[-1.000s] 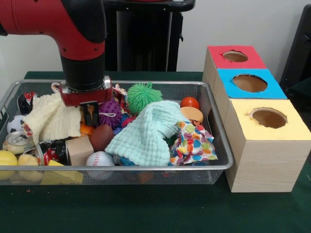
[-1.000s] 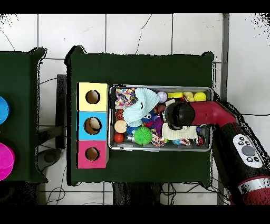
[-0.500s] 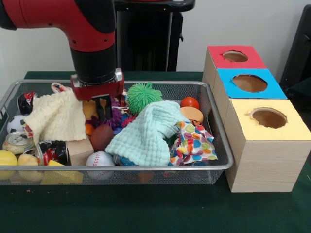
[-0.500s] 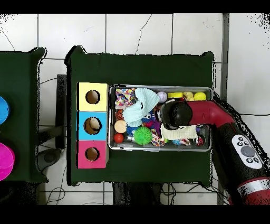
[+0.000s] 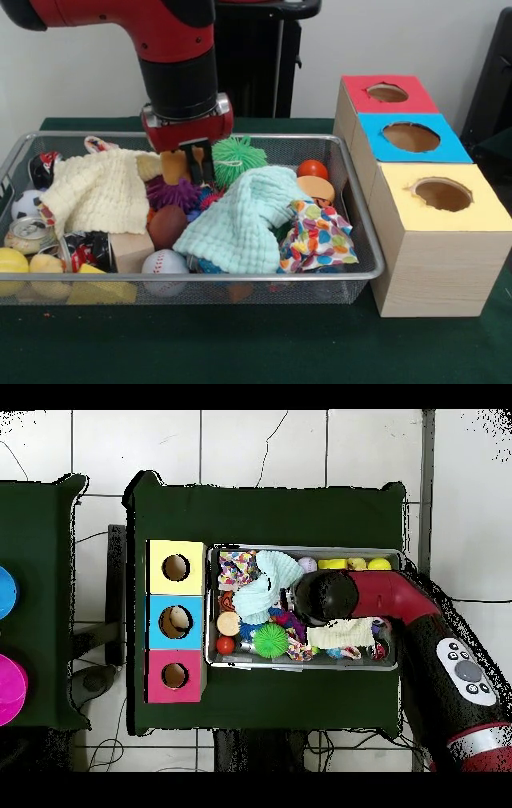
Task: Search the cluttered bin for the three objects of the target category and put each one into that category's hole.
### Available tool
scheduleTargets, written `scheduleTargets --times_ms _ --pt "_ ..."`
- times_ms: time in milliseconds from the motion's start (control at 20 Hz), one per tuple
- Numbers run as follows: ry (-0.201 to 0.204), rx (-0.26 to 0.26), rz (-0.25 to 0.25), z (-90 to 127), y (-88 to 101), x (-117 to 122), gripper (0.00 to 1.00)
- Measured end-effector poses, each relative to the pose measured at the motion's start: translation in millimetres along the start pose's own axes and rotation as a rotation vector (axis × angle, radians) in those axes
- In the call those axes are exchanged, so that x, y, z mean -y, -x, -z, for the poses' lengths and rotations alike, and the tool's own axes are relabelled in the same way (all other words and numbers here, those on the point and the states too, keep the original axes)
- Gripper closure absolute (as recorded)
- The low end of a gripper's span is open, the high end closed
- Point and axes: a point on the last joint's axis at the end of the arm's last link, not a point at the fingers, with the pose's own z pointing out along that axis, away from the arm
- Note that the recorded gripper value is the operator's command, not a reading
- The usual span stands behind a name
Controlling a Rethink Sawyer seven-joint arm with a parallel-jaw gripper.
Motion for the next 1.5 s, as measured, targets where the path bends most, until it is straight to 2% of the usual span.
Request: scheduleTargets --times_ms 300,700,1150,1500 --pt "0.067 0.009 -0.011 15 5.7 -27 1.00" --pt "0.177 -0.015 -0.032 32 -10.9 -62 1.00" --pt "0.266 -0.039 -0.037 55 -30.9 -94 1.00" --pt "0.315 -0.046 -0.024 74 -35.6 -120 1.00"
